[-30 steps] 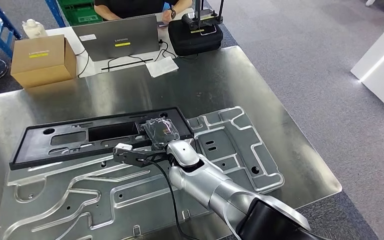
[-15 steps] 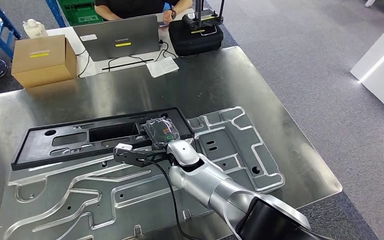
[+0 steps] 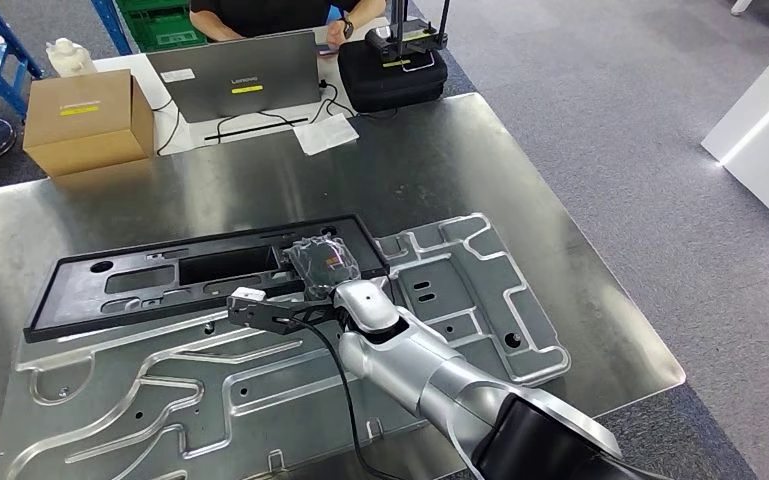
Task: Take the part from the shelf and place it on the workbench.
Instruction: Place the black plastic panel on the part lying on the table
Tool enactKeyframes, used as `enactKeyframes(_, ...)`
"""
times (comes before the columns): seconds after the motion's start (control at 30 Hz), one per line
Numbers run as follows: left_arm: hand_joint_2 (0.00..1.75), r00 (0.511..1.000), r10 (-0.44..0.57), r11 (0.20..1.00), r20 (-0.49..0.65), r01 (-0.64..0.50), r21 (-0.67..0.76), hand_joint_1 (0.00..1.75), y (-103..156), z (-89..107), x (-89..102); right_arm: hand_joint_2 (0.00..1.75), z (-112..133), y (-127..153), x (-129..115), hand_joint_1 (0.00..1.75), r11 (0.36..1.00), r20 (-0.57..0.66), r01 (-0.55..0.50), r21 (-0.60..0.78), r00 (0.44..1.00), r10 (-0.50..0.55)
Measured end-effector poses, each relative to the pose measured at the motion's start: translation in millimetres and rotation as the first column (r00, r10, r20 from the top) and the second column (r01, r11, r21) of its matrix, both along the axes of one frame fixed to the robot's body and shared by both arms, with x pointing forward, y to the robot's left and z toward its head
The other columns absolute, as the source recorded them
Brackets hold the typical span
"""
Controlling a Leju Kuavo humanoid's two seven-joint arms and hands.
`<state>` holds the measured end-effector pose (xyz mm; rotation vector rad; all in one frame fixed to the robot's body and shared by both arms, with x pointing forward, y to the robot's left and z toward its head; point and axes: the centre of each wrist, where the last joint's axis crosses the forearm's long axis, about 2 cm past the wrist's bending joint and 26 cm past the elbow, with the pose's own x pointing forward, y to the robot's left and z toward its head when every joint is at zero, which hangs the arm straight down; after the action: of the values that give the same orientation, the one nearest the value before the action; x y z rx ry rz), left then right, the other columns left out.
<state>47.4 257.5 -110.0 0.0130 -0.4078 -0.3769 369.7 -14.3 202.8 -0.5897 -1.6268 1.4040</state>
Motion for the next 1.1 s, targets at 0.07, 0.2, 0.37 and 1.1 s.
enactKeyframes(0.07, 1.75, 1.0, 0.001, 1.0, 0.003, -0.001, -0.001, 0.0, 0, 0.0, 0.0, 1.75, 0, 0, 0, 1.75, 1.0, -0.005, 0.002, -0.005, 1.0, -0.002)
enactKeyframes(0.2, 1.75, 1.0, 0.003, 1.0, 0.007, -0.003, -0.004, 0.0, 0, 0.0, 0.0, 1.75, 1, -1, 2, 1.75, 1.0, -0.015, 0.008, -0.018, 1.0, -0.008)
enactKeyframes(0.37, 1.75, 1.0, 0.01, 1.0, 0.029, -0.01, -0.013, 0.0, 0, -0.1, -0.8, 1.75, 2, -2, 5, 1.75, 0.999, -0.011, -0.007, -0.035, 1.0, 0.007)
enactKeyframes(1.1, 1.75, 0.995, 0.074, 0.997, 0.071, -0.071, -0.033, 0.0, 2, -0.7, -5.4, 1.75, 5, 37, -38, 1.75, 0.961, -0.039, -0.274, -0.048, 0.961, 0.272)
